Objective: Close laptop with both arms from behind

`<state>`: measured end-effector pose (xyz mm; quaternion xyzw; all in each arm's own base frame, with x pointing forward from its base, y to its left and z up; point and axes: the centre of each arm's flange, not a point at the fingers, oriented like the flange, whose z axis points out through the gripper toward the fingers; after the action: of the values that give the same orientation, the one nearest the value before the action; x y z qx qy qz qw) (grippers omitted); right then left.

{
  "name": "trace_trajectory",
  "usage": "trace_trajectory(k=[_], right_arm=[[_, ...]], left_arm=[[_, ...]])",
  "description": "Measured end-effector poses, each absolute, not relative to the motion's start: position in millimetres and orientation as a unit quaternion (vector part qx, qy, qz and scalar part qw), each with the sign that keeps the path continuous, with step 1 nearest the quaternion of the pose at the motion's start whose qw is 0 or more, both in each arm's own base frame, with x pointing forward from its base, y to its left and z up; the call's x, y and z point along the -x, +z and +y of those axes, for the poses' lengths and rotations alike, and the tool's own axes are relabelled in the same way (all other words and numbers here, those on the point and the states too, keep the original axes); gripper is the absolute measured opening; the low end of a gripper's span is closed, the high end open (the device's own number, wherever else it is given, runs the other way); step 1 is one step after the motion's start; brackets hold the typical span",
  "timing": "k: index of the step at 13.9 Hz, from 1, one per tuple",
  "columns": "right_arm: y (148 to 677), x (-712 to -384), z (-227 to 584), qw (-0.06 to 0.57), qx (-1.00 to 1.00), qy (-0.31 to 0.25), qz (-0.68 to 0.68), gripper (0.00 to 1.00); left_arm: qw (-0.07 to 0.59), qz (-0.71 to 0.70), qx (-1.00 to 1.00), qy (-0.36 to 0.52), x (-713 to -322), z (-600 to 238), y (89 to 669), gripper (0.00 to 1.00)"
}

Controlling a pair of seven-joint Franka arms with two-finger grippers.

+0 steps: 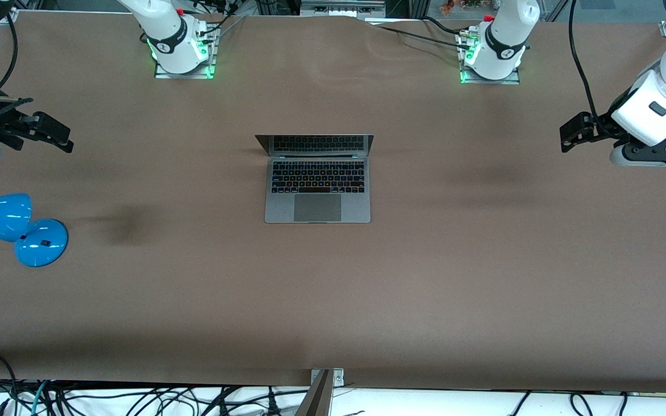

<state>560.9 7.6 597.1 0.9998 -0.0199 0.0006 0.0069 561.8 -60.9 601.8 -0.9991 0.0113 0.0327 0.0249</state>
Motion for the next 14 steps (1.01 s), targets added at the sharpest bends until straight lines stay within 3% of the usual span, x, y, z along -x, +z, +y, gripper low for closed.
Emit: trace_trajectory(k=[8, 14], right_arm=[[596, -559, 11, 0.007, -1.0, -0.007, -0.017, 1.0], [579, -542, 63, 0.013, -0.996, -0.082, 0.031, 1.0]], left_arm=[[0.025, 0.024, 0.999, 0.034, -563, -75, 600, 1.0], [0.005, 0.036, 0.996, 0.086, -582, -95, 544, 1.0]])
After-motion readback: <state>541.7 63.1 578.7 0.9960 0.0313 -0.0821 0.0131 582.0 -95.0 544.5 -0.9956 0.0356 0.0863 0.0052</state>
